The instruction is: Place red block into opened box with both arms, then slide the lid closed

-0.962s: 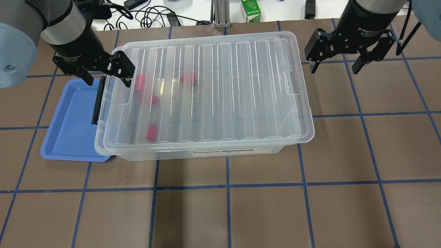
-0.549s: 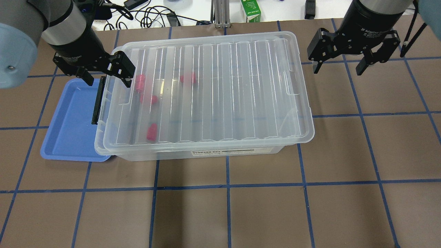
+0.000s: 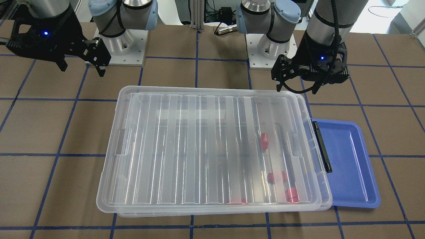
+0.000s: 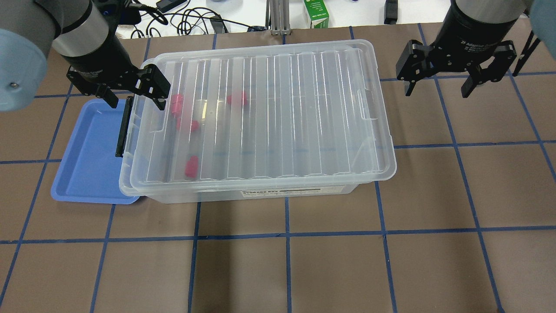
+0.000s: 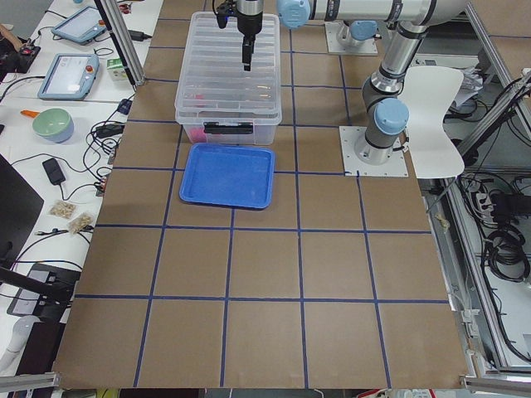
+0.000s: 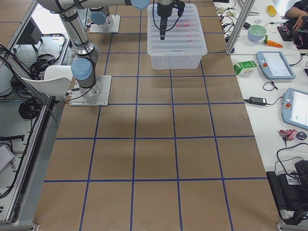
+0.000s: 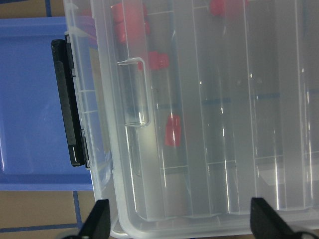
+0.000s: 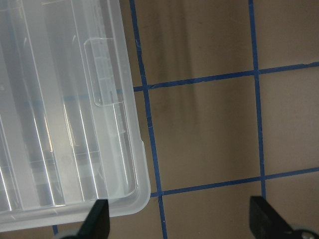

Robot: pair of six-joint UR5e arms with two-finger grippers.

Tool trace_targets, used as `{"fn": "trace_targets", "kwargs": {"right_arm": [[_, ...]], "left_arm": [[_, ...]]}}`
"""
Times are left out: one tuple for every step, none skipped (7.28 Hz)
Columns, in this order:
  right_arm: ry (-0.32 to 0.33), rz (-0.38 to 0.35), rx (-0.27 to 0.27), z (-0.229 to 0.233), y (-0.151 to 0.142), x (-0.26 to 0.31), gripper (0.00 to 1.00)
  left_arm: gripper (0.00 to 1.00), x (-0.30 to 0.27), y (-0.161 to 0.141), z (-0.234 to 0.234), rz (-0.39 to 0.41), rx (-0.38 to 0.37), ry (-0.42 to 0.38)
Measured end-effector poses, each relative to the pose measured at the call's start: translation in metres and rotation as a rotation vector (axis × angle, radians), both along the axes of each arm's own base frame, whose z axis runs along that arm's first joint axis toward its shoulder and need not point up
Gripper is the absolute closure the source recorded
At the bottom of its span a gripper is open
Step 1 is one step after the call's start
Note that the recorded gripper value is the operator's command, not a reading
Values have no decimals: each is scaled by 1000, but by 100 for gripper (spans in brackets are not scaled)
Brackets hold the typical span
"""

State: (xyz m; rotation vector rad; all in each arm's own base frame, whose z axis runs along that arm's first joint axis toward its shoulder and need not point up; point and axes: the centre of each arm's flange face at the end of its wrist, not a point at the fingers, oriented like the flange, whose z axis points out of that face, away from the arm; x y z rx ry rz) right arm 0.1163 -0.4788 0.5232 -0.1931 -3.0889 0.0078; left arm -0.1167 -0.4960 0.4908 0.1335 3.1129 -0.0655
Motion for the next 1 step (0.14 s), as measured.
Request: {"fn": "trace_targets", "kwargs": {"right_arm": [[-2, 0, -2, 1, 1, 0, 0]], "left_arm": [[0, 0, 0, 1, 1, -2, 0]]}}
